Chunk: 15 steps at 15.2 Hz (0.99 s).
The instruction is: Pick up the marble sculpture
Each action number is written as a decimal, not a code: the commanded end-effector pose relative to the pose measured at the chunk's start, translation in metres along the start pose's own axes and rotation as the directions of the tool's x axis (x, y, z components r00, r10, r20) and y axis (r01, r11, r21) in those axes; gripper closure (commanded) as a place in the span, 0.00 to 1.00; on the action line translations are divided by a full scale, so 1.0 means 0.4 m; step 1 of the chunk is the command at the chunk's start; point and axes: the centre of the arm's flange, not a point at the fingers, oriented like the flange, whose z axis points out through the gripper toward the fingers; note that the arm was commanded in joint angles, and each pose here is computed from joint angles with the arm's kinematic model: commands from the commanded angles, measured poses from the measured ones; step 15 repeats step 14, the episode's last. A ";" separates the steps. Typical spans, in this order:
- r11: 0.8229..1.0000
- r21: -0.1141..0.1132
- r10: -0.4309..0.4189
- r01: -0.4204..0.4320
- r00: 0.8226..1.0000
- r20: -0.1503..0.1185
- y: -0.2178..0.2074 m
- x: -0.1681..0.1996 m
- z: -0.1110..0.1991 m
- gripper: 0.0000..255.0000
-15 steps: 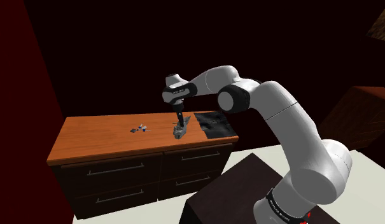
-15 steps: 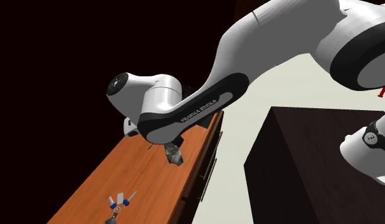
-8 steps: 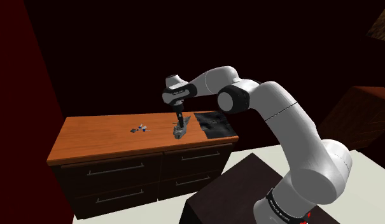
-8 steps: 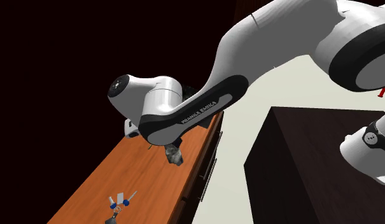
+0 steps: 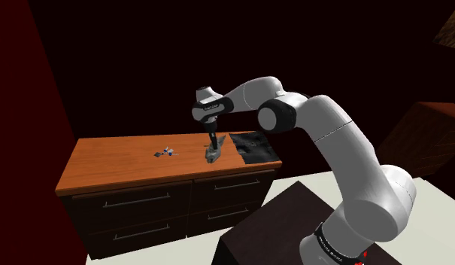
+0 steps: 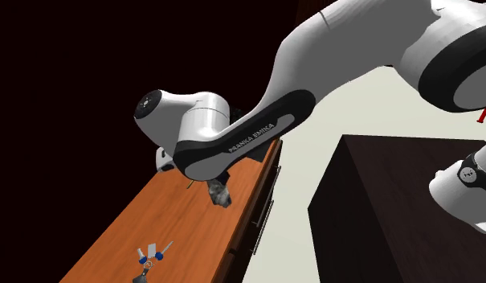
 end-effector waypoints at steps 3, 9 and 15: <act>1.000 0.000 0.000 0.000 1.000 0.000 -0.009 -0.015 -0.049 1.00; 1.000 0.000 0.000 0.000 1.000 0.000 -0.021 -0.038 -0.124 1.00; 1.000 0.000 0.000 0.000 1.000 0.000 -0.027 -0.049 -0.163 1.00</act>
